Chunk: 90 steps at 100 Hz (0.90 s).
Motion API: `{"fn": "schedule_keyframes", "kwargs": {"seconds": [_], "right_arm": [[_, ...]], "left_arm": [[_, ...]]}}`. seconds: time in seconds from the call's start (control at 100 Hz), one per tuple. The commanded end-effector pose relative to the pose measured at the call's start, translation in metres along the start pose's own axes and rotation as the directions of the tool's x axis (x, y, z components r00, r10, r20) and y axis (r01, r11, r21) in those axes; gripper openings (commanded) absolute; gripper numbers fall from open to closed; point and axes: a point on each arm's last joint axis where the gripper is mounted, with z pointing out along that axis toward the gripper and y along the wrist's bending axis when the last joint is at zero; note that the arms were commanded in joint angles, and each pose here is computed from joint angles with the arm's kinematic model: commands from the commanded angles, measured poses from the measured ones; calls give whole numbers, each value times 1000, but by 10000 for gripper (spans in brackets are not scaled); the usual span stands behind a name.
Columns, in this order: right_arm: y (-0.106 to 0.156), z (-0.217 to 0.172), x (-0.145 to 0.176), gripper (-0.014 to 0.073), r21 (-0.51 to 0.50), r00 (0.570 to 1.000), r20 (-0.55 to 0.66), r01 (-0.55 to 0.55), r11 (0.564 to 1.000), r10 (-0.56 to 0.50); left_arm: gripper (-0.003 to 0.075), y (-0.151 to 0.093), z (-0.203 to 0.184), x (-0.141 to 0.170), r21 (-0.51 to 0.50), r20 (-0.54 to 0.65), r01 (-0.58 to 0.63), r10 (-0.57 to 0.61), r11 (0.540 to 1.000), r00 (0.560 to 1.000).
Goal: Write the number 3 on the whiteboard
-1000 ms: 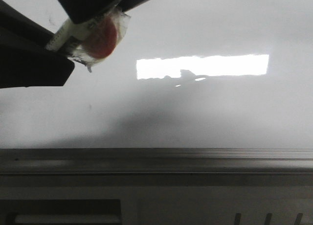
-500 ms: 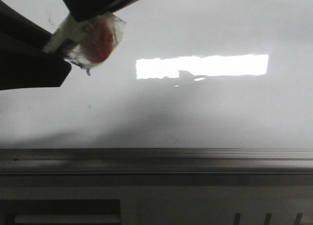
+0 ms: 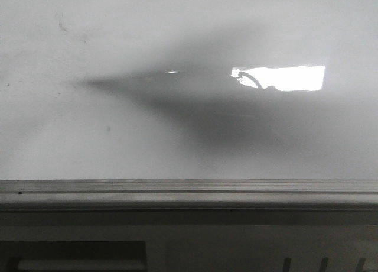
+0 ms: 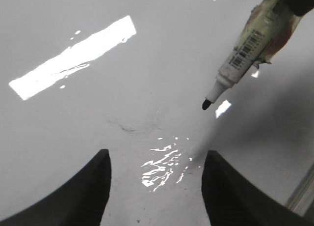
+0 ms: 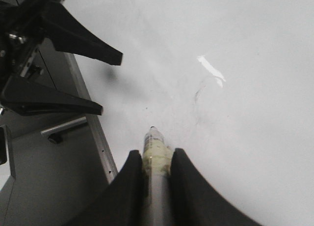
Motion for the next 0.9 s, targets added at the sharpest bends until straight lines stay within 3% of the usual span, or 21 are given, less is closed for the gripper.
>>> {"fn": "schedule_keyframes", "kwargs": {"seconds": [0.0, 0.57, 0.89], "right_arm": [[-10, -7, -22, -62, 40, 997, 79, -21, 999, 18], [-35, 34, -20, -62, 93, 1000, -16, 21, 995, -20], [-57, 16, -17, -62, 171, 1000, -27, 11, 985, -7]], "left_arm": [[385, 9, -4, -16, -55, 91, 44, -39, 998, 995], [385, 9, -4, -17, -57, 96, 50, -44, 997, 994], [385, 10, -4, -18, -66, 111, 51, -43, 996, 993]]}}
